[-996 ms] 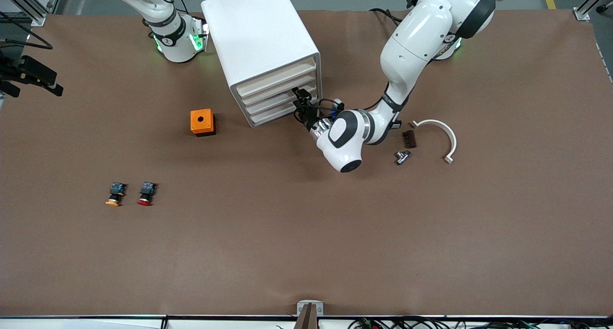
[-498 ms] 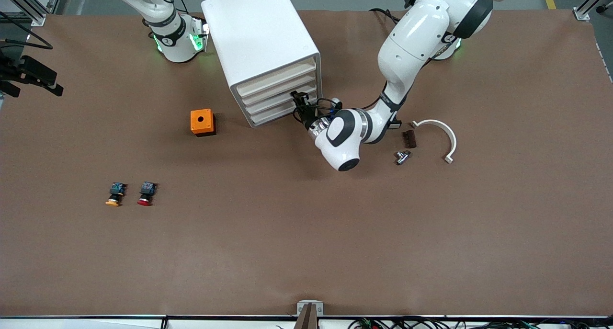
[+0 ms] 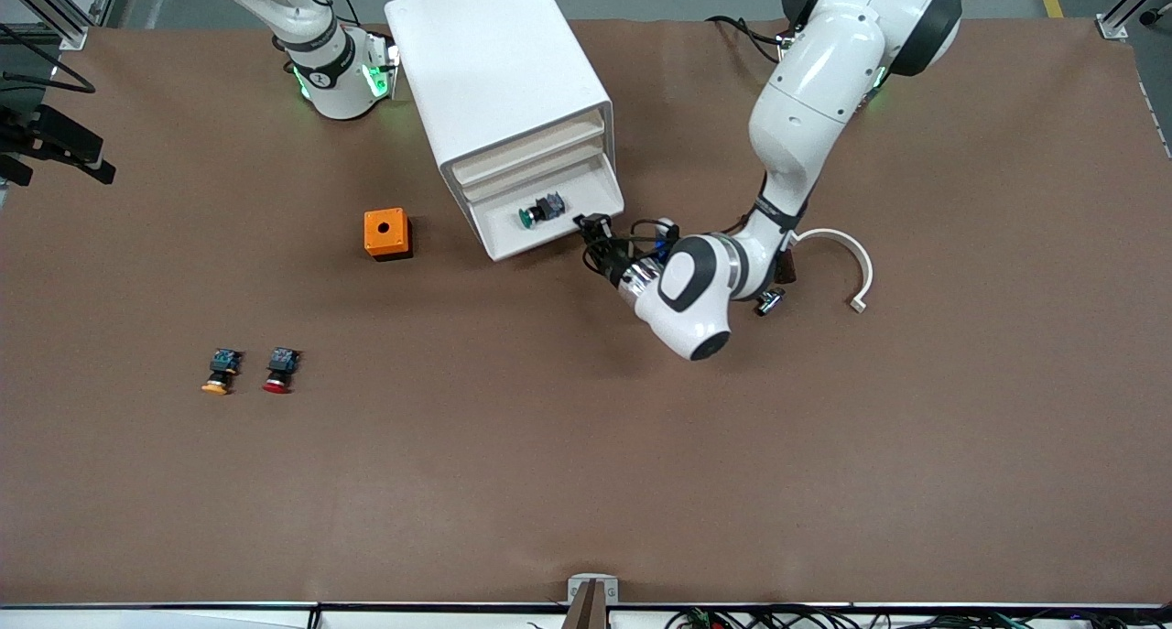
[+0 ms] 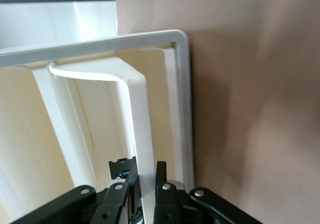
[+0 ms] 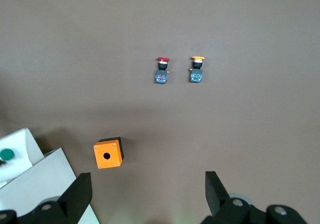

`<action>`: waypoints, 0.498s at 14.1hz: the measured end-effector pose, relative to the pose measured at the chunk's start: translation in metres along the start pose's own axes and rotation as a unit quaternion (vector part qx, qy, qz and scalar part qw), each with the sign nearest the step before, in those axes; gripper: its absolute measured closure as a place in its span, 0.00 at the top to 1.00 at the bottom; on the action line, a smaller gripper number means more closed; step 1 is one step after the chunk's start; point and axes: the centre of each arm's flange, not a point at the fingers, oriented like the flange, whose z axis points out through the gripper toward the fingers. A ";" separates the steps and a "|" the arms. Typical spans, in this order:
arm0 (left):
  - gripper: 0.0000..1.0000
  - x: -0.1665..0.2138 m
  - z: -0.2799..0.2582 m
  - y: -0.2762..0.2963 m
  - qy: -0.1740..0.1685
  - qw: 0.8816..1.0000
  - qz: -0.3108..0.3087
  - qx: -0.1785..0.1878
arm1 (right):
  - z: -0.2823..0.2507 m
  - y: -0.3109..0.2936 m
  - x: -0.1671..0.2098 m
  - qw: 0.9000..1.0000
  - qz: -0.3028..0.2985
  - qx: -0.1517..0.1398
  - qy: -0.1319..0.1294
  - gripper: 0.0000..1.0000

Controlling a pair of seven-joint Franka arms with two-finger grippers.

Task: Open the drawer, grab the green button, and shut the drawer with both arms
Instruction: 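Pull the drawer out of the cabinet with the left gripper, then release the handle with the left gripper while the right gripper reaches the drawer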

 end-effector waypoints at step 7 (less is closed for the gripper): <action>0.49 0.007 -0.058 0.017 -0.043 0.999 0.024 -0.022 | 0.054 0.006 0.038 0.999 0.005 -0.010 -0.031 1.00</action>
